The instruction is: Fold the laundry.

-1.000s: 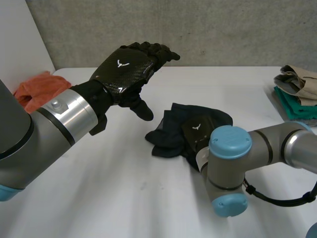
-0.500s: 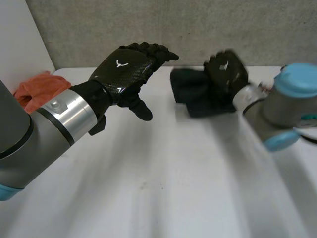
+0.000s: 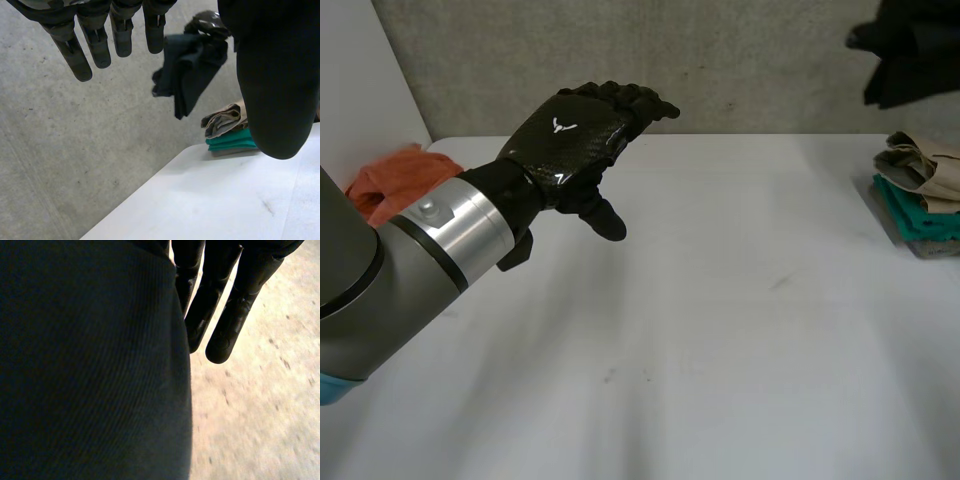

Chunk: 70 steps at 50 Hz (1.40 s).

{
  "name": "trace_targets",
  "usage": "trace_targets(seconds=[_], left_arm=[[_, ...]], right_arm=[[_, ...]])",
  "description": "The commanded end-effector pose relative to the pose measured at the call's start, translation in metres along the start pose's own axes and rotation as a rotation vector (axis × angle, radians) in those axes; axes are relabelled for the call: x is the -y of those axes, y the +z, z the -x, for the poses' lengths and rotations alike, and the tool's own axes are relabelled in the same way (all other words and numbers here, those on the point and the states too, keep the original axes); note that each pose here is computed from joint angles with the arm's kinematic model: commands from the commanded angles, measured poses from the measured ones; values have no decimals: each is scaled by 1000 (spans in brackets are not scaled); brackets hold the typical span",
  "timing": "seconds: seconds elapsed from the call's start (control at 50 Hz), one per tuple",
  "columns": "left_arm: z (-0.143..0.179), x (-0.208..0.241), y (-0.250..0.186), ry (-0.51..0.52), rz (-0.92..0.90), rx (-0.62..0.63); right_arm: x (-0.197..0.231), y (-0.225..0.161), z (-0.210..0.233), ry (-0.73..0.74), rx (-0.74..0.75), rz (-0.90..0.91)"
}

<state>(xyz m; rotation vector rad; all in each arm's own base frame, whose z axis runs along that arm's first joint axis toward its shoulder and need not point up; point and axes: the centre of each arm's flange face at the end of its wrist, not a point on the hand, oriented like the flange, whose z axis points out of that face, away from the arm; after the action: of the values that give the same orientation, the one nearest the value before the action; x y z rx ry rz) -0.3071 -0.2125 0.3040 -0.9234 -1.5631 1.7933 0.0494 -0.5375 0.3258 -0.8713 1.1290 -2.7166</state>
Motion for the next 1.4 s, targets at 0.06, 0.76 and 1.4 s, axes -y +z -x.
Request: trace_targets(seconds=[0.06,0.76,1.4], left_arm=[[-2,-10,-2,-13,30,-3],[-17,3,-6,-2,1,2],[-19,6,-4,-2,-11,-6]], right_arm=[[-94,-77,-7,48,-16,165],[-91,-154,-27,1,28,265],[-84,-181,-48,-38,-75,338]])
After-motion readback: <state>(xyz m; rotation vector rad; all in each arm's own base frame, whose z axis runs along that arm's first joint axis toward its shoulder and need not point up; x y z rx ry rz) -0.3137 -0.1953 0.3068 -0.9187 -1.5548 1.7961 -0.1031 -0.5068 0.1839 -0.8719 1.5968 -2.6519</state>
